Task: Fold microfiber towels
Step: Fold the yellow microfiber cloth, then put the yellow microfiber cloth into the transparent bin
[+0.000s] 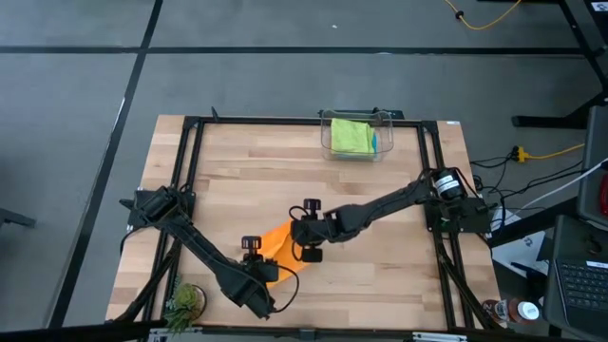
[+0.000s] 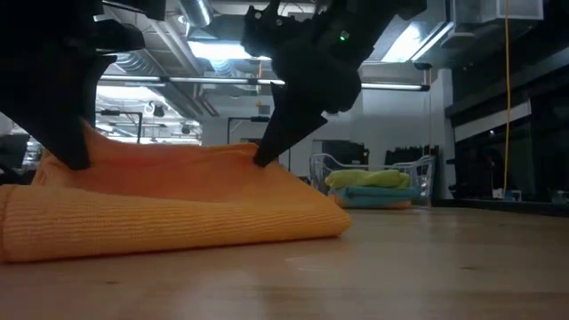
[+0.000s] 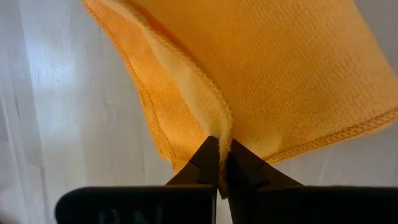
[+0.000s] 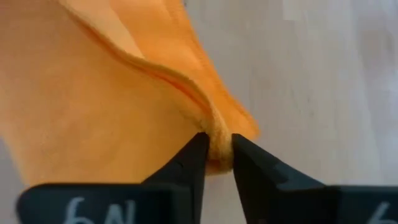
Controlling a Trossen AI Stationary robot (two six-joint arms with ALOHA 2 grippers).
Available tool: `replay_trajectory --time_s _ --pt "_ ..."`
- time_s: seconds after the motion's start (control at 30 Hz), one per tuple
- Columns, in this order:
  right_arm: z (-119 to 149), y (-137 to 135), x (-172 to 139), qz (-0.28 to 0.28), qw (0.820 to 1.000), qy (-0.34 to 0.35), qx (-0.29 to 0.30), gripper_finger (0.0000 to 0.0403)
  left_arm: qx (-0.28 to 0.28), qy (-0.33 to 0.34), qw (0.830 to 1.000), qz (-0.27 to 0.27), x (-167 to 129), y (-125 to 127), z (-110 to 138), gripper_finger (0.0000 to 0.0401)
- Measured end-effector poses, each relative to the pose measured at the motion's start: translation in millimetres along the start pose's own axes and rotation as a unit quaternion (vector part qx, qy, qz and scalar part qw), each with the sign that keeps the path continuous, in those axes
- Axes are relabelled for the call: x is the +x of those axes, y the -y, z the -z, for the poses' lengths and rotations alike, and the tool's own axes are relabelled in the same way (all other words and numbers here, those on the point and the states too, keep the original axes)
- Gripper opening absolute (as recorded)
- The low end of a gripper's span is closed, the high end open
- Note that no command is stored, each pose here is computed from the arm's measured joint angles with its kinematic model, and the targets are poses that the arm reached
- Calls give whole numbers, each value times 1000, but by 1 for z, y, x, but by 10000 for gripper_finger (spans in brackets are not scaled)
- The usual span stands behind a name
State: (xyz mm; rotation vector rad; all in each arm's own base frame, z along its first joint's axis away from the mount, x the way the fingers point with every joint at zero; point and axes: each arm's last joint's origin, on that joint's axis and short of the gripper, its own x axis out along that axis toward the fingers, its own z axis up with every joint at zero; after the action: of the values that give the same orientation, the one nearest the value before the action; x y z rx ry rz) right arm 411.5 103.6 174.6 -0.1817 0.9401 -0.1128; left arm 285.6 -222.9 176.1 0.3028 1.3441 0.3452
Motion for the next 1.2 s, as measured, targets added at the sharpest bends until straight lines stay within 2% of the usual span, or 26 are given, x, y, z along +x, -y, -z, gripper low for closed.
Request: replay_trajectory --time_s 0.13,0.23,0.5,0.7,1.0,1.1,1.2 --pt "0 2 1 -25 1000 -4 4 109 -3 0 1000 -1 1 -1 -1 20" --pt "0 3 2 -31 999 -5 5 137 -27 -3 1000 -3 2 -4 -3 37" --pt "-1 6 3 -27 1000 -6 8 190 -76 -31 996 -19 7 -15 -6 113" --pt "-1 8 3 -25 1000 -6 10 197 -87 -47 995 -11 8 -17 -7 156" --pt "-6 8 -1 -24 1000 -5 3 197 -75 -72 994 -24 -14 -25 -10 158" --pt "-8 8 -3 -28 998 -8 54 197 -65 -84 994 -39 -24 -29 -8 158" --pt "-9 6 -3 -73 993 -16 91 197 -58 -83 994 -49 -32 -28 -5 158"
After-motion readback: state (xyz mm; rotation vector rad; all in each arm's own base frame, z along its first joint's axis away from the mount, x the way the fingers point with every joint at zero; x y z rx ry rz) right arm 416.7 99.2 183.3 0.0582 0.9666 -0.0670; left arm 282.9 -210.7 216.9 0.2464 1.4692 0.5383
